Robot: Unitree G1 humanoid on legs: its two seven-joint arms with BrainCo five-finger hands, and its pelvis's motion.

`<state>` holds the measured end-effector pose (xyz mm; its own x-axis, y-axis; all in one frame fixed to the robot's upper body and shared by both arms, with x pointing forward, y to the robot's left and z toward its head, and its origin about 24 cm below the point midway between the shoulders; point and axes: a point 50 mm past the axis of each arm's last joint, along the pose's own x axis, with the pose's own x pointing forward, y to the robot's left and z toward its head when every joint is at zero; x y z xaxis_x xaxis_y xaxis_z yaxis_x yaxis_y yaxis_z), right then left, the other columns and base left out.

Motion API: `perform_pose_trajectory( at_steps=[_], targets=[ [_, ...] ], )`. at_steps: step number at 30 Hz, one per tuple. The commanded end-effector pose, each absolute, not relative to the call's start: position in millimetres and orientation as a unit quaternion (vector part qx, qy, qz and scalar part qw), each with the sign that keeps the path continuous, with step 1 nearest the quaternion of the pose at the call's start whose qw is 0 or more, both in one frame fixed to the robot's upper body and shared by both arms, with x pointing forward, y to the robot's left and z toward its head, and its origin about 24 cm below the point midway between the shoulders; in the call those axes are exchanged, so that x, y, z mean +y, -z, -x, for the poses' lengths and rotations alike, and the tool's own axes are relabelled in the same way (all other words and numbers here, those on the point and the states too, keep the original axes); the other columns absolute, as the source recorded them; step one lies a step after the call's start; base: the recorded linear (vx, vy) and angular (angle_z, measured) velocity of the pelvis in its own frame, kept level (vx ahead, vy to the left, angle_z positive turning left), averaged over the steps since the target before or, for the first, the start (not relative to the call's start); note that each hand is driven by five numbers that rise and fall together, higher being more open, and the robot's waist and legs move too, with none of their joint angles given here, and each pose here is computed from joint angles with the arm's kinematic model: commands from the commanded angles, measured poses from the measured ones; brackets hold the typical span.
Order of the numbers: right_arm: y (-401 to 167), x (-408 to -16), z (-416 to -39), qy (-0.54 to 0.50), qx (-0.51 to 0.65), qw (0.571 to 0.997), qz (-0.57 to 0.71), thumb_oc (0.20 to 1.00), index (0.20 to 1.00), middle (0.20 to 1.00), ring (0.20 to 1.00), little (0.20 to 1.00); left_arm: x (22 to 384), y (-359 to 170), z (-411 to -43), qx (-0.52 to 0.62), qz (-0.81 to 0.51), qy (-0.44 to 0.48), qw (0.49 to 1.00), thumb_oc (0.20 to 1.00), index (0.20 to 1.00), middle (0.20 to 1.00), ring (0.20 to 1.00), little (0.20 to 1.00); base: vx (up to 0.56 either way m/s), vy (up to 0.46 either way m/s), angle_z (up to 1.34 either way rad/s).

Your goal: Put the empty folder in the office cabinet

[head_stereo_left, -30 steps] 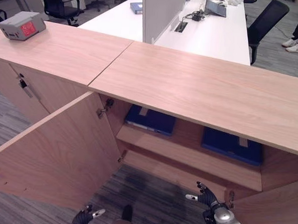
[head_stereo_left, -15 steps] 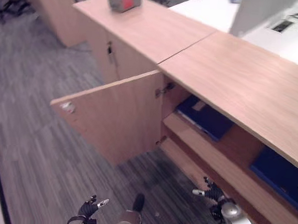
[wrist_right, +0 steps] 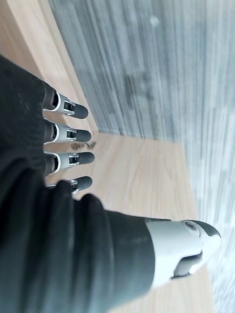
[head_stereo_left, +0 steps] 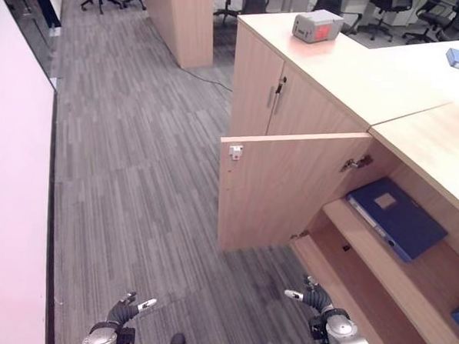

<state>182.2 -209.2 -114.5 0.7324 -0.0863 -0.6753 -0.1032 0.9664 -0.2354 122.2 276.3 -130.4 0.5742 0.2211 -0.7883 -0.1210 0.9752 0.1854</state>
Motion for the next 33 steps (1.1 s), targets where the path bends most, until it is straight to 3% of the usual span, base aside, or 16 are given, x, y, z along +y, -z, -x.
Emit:
perform_pose_trajectory(
  at_steps=[1,17,26,33],
  targets=[
    [98,-222,-202,0.022,0.323,0.938,0.126,1.000,1.000,1.000,1.000,1.000,275,119,-148,0.402,-0.063,-0.092,0.909,1.000,1.000,1.000,1.000,1.000,-0.02,0.192,-0.02],
    [112,-225,-170,0.006,0.360,0.924,0.129,1.000,1.000,1.000,1.000,1.000,260,93,-191,0.310,-0.064,-0.060,0.947,1.000,1.000,1.000,1.000,1.000,0.05,0.053,0.08],
    [112,-221,-167,-0.022,0.360,0.923,0.136,1.000,1.000,1.000,1.000,1.000,267,31,-261,0.179,-0.069,-0.063,0.979,1.000,1.000,1.000,1.000,1.000,0.06,-0.018,-0.14],
    [112,-220,-161,-0.060,0.360,0.917,0.160,1.000,1.000,1.000,1.000,1.000,293,-49,-328,0.088,-0.116,-0.087,0.986,1.000,1.000,1.000,1.000,1.000,0.02,-0.014,-0.20]
  ],
)
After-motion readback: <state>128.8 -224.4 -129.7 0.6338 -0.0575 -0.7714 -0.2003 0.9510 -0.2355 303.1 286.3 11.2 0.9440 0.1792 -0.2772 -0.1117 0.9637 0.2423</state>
